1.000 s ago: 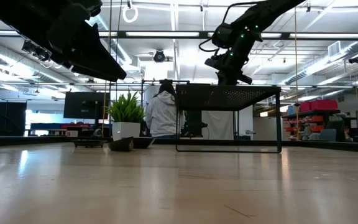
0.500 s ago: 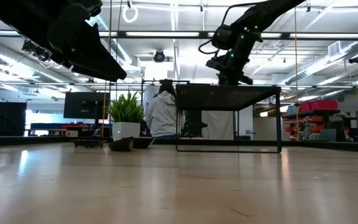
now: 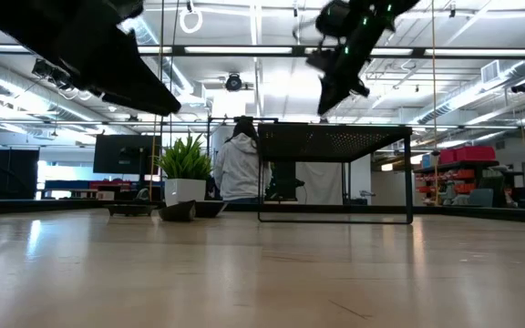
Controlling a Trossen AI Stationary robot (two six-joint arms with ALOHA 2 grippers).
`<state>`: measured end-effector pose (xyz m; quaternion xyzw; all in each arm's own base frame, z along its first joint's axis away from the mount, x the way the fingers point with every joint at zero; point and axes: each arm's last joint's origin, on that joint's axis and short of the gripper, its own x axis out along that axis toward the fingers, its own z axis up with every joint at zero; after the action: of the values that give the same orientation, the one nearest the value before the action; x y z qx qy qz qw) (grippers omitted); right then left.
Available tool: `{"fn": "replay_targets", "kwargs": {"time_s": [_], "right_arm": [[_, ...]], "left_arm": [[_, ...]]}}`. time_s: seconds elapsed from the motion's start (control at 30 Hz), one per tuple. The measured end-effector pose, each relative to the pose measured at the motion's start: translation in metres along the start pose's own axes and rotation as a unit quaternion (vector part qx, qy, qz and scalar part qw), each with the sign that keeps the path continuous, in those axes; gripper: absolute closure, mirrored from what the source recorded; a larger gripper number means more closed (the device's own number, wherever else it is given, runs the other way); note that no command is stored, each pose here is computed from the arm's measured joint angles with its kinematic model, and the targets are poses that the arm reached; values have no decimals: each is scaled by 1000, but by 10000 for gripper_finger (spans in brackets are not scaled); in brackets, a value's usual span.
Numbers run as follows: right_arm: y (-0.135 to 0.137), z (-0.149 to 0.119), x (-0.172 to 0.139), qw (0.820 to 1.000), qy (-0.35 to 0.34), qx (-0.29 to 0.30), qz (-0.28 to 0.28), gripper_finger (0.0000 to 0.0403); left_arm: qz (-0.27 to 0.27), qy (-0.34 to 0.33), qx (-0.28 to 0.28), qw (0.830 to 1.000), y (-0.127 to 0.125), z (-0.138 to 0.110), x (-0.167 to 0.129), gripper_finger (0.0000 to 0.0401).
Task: Pick & Place Mini shaped plates
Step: Stack the bottom square plate on top of the square plates on the shelf
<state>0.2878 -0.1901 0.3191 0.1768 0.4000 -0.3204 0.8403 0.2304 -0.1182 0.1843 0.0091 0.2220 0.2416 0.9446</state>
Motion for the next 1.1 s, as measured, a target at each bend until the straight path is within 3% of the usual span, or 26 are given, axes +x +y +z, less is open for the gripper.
{"fn": "replay_targets", "kwargs": {"time_s": [0.13,0.27,0.5,0.67,0.8,0.87,1.1], "right_arm": [[48,-13,-32,997,-41,-72,10,397],[106,-47,-54,985,-91,-138,57,398],[194,-136,-65,943,-172,-204,196,398],[226,-206,-56,910,-198,-215,292,398],[233,-245,-51,892,-222,-165,357,398],[230,-261,-47,894,-229,-139,358,398],[222,-284,-44,904,-254,-80,335,398]], "left_arm": [[-14,-9,7,1000,-4,7,-12,60],[-30,-5,30,999,-11,25,-29,60],[-110,56,75,989,-27,62,-68,60],[-162,171,42,971,-25,63,-89,60],[-127,312,2,941,-12,40,-97,60],[-89,373,-14,923,-5,22,-98,63],[47,438,-176,880,13,-32,-80,99]]}}
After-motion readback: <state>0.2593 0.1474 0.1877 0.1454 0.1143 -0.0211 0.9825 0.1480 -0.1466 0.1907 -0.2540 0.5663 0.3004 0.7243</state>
